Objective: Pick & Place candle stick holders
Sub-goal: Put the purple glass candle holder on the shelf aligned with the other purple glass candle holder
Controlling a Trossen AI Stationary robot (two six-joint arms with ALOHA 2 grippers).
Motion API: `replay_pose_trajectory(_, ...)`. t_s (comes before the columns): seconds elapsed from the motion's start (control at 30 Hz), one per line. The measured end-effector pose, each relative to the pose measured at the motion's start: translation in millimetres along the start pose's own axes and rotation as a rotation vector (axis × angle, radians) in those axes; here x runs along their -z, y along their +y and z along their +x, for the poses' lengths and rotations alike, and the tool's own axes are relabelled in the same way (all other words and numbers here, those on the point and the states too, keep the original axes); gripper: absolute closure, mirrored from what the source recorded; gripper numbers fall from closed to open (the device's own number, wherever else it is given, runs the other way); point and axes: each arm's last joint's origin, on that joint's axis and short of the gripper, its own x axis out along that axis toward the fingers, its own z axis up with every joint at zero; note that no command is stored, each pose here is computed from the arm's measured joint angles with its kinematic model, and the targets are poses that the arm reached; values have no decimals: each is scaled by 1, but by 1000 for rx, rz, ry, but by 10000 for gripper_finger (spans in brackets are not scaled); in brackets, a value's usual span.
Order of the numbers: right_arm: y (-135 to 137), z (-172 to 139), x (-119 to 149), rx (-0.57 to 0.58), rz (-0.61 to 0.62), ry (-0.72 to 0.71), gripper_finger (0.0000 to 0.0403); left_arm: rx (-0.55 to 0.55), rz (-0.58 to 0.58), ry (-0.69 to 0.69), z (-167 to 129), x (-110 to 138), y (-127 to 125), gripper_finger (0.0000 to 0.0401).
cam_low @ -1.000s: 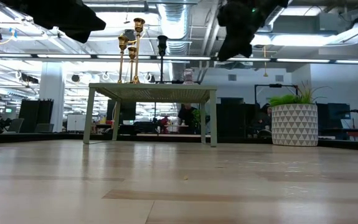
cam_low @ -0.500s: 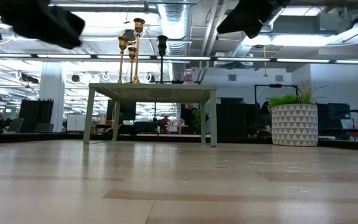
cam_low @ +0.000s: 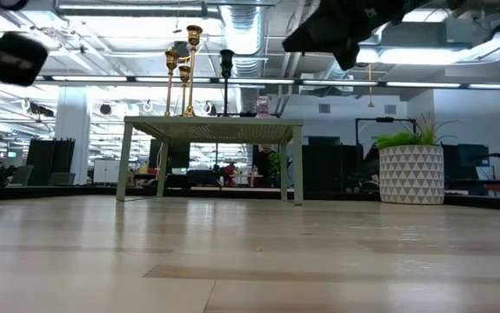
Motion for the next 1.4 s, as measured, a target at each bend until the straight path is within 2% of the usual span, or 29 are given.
replay_pose_trajectory(0.13,9,11,5,-19,4,-27,402,112,-7,-51,-1,14,-7,398)
replay_pose_trajectory(0.37,11,28,10,-18,25,-69,402,235,17,-120,14,45,-24,398)
replay_pose_trajectory(0.63,11,29,3,-30,56,-140,403,377,54,-236,26,65,-33,395)
replay_pose_trajectory(0.83,11,28,-1,-37,68,-177,403,371,20,-203,30,68,-33,394)
replay_pose_trajectory(1.0,12,27,-2,-43,81,-190,403,316,76,-157,36,71,-31,391)
replay_pose_trajectory(1.23,12,27,-2,-47,117,-188,403,264,-26,-83,46,75,-31,336)
replay_pose_trajectory(1.4,12,27,-3,-48,119,-193,403,375,-53,-132,49,67,-39,282)
